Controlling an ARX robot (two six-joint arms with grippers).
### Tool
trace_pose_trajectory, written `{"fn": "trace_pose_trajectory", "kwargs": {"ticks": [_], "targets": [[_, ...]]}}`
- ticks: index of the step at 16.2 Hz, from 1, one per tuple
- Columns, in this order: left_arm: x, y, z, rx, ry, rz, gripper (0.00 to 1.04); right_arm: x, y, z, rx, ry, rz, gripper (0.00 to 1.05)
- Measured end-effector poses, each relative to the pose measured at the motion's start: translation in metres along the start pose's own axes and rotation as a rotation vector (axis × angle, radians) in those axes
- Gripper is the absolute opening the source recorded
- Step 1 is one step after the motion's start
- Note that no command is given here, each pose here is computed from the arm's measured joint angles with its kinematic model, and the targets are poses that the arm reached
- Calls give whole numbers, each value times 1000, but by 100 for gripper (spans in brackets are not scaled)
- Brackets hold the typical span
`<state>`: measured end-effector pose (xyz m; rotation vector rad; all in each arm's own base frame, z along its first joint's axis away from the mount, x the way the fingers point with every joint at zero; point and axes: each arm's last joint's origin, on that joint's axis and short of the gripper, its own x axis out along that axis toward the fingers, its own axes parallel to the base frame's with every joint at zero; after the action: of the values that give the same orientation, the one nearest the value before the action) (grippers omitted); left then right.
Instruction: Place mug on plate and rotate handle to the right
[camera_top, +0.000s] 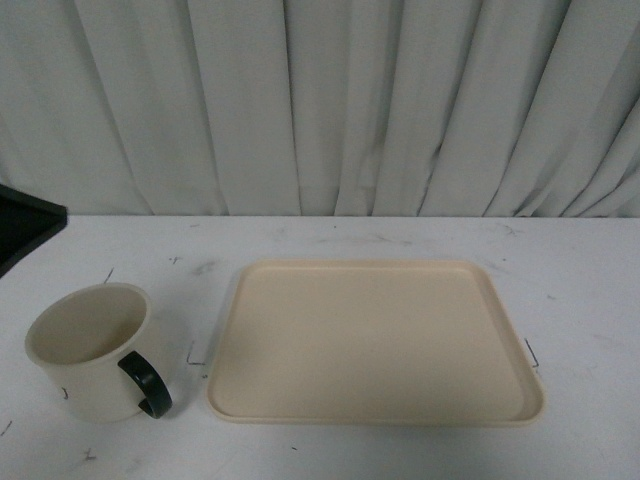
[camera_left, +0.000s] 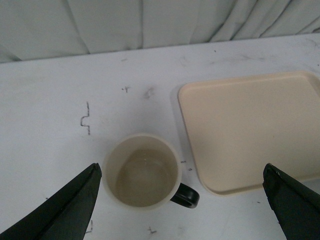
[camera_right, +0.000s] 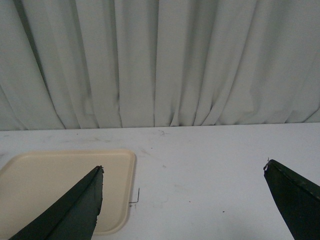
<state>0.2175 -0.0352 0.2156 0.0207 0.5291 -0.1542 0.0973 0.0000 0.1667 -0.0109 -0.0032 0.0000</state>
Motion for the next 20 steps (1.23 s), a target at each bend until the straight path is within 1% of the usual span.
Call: {"fn": "trace_pose_trajectory", "kwargs": {"ticks": [2, 3, 6, 9, 13, 15, 17, 18, 20], "targets": [[18, 3, 8, -22, 90, -37, 98, 0, 0, 0, 0, 0, 0, 98], [33, 8, 10, -46, 147, -35, 98, 0, 0, 0, 0, 0, 0, 98], [59, 25, 4, -83, 238, 14, 98, 0, 0, 0, 0, 0, 0, 98], [78, 42, -3, -100, 274, 83, 98, 0, 0, 0, 0, 0, 0, 98], [100, 60, -25, -139, 355, 125, 98, 0, 0, 0, 0, 0, 0, 98], [111, 64, -35, -152, 388, 131, 98, 0, 0, 0, 0, 0, 0, 98], [118, 61, -40, -143, 392, 133, 98, 0, 0, 0, 0, 0, 0, 98], [119, 60, -41, -140, 404, 139, 96, 0, 0, 0, 0, 0, 0, 98], [123, 62, -42, -146, 411, 139, 77, 0, 0, 0, 0, 0, 0, 98]]}}
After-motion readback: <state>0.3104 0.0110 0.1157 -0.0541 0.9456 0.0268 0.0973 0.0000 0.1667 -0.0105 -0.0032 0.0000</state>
